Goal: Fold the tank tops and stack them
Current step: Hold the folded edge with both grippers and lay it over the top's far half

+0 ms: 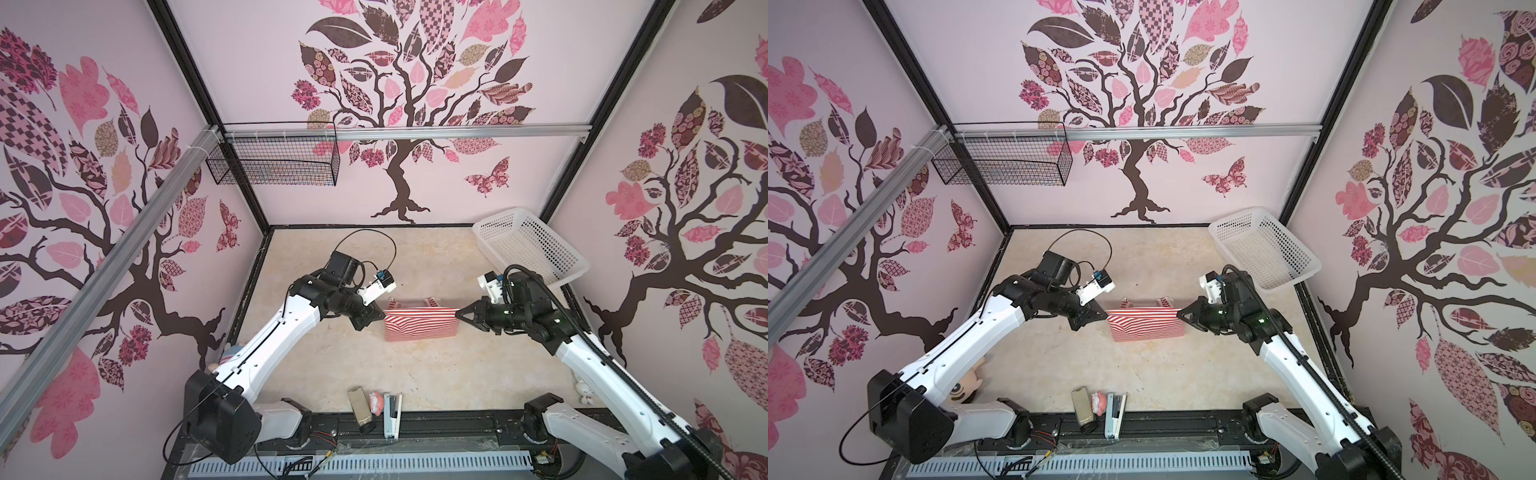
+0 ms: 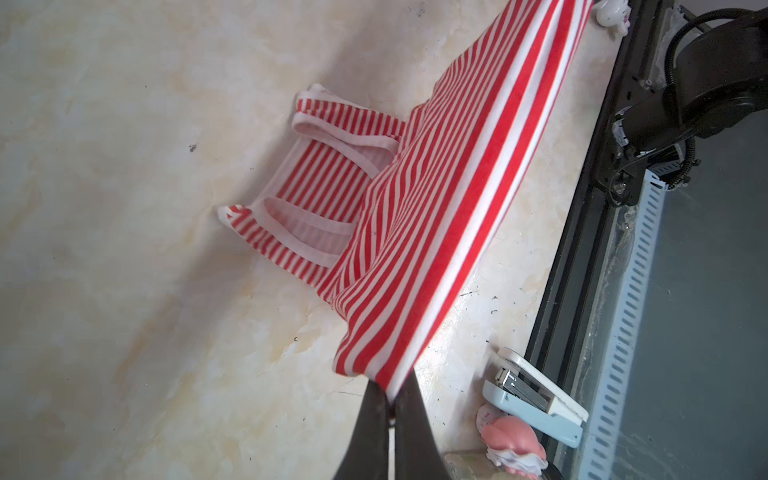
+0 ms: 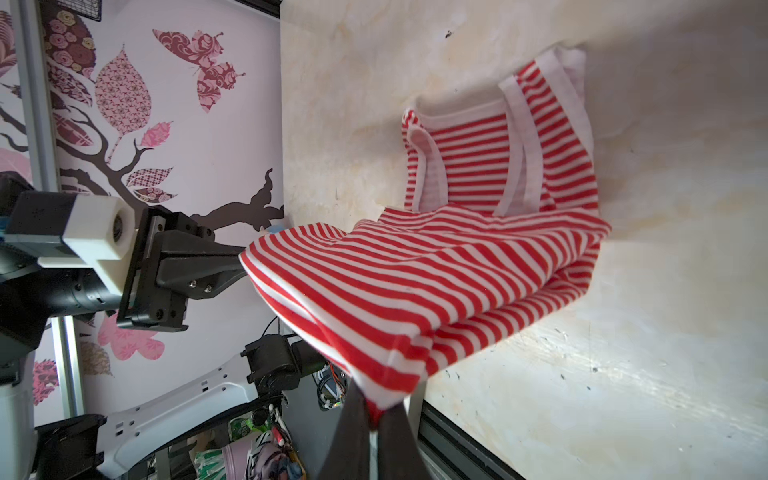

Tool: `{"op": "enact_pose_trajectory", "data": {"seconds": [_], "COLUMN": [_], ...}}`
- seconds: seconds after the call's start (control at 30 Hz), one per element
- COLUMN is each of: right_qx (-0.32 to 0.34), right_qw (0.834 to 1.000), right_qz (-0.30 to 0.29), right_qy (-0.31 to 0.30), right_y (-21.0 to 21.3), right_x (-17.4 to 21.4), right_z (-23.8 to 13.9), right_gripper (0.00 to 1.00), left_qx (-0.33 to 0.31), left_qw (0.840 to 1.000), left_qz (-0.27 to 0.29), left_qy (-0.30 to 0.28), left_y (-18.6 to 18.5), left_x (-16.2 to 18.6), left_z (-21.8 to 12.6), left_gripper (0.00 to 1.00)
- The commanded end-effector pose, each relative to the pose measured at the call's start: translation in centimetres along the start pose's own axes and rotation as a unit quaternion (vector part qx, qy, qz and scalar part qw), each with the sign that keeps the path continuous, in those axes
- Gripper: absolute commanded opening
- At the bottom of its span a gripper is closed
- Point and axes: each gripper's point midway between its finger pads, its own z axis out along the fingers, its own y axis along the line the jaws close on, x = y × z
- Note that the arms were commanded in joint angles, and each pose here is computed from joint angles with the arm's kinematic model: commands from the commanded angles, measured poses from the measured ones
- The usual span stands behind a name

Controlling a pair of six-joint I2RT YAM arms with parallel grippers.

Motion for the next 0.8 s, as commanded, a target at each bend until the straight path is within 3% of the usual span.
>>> {"op": "enact_pose_trajectory", "data": {"seconds": [0.0, 0.17, 0.77], "right_qx": [0.038, 0.029, 0.040], "right_qw": [0.999, 0.999, 0.999], "right_qz": [0.028, 0.028, 0.018], "right_qy": [-0.008, -0.013, -0.008], "right_y": [-1.3, -0.6, -0.4], "right_x": [1.1, 1.4, -1.0], "right_z": [-1.6, -2.5, -0.7], "right_gripper": [0.00, 0.00, 0.00], "left_qx": [-0.017, -0.026, -0.041], "left_qw": [0.999, 1.000, 0.999], "left_qz": [-0.021, -0.016, -0.019], "left_qy": [0.029, 0.006, 0.018], "left_y": [-0.4, -1.2, 1.9], "left_x": [2.3, 2.0, 1.5], "left_z": [-1.3, -2.6, 0.6], "left_gripper": [0.00, 0.00, 0.00]}}
